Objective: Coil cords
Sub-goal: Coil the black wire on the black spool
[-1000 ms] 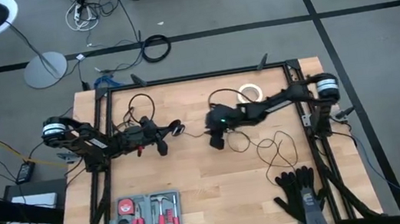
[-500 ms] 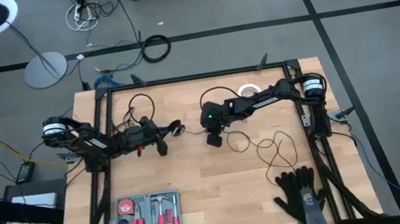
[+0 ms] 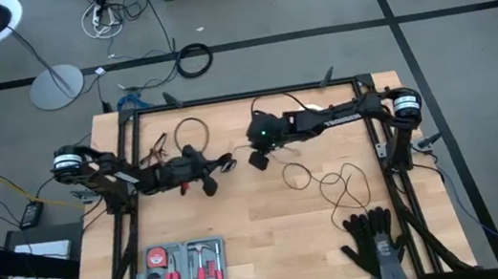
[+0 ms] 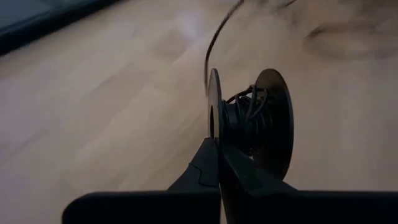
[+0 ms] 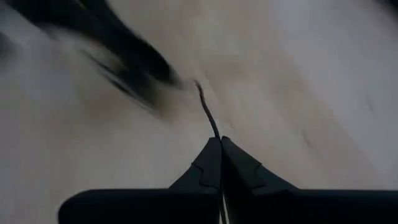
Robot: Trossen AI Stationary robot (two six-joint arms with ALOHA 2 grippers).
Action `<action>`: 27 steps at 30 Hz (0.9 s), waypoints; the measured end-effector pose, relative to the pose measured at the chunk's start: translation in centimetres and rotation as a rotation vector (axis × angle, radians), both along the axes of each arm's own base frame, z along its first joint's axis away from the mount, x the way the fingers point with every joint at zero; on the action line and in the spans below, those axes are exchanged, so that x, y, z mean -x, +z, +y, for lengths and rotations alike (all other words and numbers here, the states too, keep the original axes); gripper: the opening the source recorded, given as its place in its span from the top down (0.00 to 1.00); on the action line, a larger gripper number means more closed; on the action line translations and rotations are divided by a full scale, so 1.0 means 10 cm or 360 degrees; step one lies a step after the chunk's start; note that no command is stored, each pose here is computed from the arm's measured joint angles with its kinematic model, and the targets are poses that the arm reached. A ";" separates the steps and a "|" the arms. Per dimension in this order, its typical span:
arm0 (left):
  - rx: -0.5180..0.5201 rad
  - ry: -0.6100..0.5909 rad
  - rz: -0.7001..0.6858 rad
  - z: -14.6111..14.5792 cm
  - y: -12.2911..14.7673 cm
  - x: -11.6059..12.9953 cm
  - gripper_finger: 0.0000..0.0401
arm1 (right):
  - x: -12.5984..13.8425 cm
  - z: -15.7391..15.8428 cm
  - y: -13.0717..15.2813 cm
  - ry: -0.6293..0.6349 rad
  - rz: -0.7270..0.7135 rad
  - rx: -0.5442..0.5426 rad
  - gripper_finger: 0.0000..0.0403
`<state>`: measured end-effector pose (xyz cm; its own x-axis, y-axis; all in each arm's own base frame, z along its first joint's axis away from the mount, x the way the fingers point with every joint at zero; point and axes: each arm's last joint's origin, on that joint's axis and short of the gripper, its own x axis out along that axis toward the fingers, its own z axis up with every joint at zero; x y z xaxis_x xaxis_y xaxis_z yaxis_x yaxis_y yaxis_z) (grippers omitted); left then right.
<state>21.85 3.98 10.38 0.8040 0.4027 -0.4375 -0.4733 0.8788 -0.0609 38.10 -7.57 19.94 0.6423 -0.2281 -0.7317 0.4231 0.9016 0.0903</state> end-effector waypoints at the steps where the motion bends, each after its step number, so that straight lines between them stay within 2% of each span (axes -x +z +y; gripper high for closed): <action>1: -0.0011 0.0033 0.0053 0.01 0.02 -0.06 1.00 | -0.05 0.04 0.04 0.0029 -0.0048 0.0015 1.00; 5: -0.0057 0.0115 0.0147 0.05 0.12 -0.23 1.00 | -0.19 0.17 0.11 0.0130 -0.0163 0.0070 1.00; 8: -0.0109 0.0185 0.0080 0.08 0.23 -0.34 1.00 | -0.24 0.26 0.19 0.0185 -0.0282 0.0079 1.00; 13: -0.0129 0.0212 -0.0032 0.10 0.36 -0.45 1.00 | -0.27 0.39 0.20 0.0270 -0.0302 0.0099 1.00; 21: -0.0019 0.0086 -0.0432 0.07 0.56 -0.53 1.00 | -0.18 0.41 0.03 0.0223 -0.0183 0.0037 1.00; 27: 0.0060 0.0001 -0.0508 0.05 0.59 -0.55 1.00 | -0.05 0.40 -0.16 0.0050 0.0006 0.0020 1.00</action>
